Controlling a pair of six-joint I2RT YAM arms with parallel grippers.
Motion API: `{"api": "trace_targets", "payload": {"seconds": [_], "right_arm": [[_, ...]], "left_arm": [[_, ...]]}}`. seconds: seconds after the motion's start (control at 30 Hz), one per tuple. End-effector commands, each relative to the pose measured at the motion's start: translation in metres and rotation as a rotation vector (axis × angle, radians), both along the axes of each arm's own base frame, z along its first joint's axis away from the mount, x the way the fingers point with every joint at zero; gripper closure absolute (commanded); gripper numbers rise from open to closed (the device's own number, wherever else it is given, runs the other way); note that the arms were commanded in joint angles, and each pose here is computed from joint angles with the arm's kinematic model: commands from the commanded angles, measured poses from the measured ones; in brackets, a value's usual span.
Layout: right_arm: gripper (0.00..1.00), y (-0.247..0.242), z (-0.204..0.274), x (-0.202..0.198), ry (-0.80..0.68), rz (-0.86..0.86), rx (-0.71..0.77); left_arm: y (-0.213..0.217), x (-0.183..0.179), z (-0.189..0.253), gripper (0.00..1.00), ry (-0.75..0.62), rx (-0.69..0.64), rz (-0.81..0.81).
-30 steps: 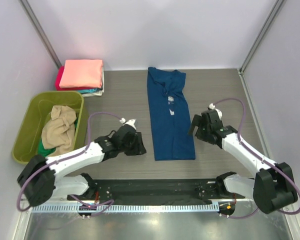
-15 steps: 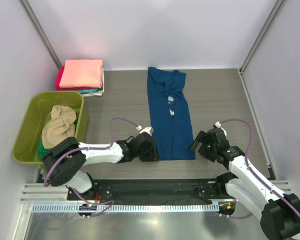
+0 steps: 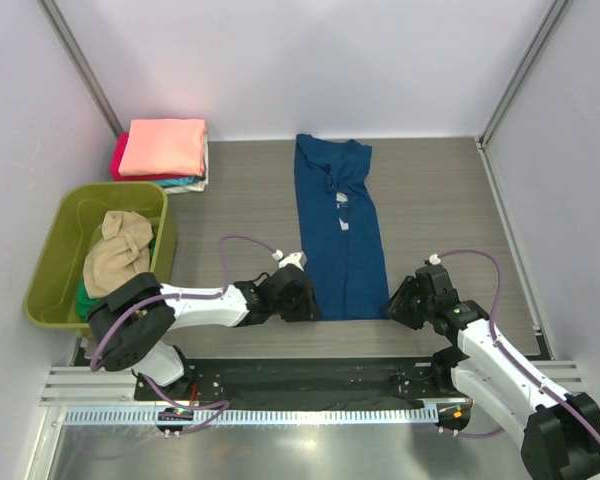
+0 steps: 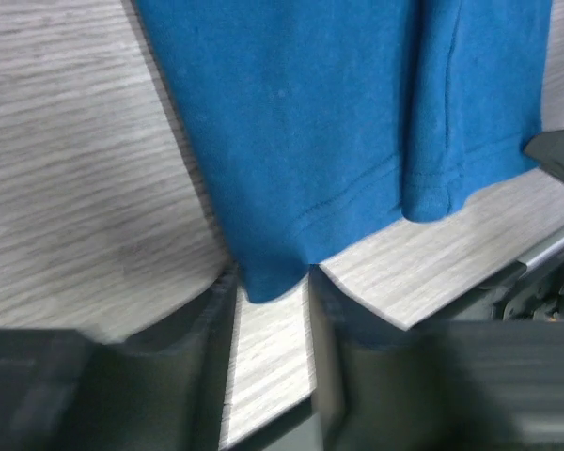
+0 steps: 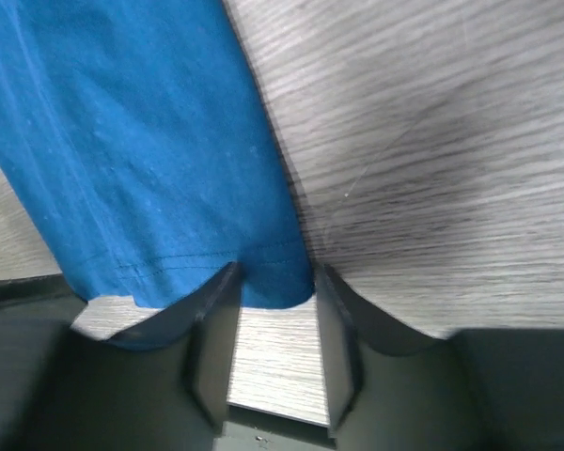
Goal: Fold and stack the t-shirts
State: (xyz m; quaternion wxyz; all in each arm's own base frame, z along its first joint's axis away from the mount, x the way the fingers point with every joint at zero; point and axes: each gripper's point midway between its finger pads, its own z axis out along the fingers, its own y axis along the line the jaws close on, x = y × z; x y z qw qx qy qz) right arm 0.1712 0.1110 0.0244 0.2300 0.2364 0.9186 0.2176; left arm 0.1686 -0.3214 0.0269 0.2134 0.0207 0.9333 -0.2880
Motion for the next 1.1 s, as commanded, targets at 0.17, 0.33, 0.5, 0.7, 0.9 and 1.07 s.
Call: {"api": "trace_targets", "payload": {"seconds": [0.17, 0.33, 0.5, 0.7, 0.9, 1.07], "right_arm": [[0.81, 0.003, -0.001, 0.0, 0.002, -0.001, 0.016], [0.99, 0.006, 0.003, -0.002, 0.0, 0.015, 0.031], [0.99, 0.014, 0.012, -0.014, -0.009, 0.035, 0.052], [0.99, 0.018, 0.036, -0.024, -0.041, 0.02, 0.086], [0.99, 0.024, 0.085, -0.01, -0.143, 0.037, 0.072], [0.99, 0.015, 0.114, 0.028, -0.234, 0.012, -0.068]], "left_arm": [[-0.007, 0.012, 0.005, 0.95, -0.05, -0.015, 0.03], [0.003, 0.006, 0.027, 1.0, -0.068, -0.061, 0.062], [0.023, -0.019, 0.039, 1.0, -0.078, -0.008, 0.103], [0.038, -0.05, 0.054, 1.0, -0.085, -0.009, 0.135], [0.05, -0.042, 0.088, 1.0, -0.147, 0.007, 0.161], [0.066, -0.013, 0.12, 1.0, -0.257, 0.084, 0.197]]}}
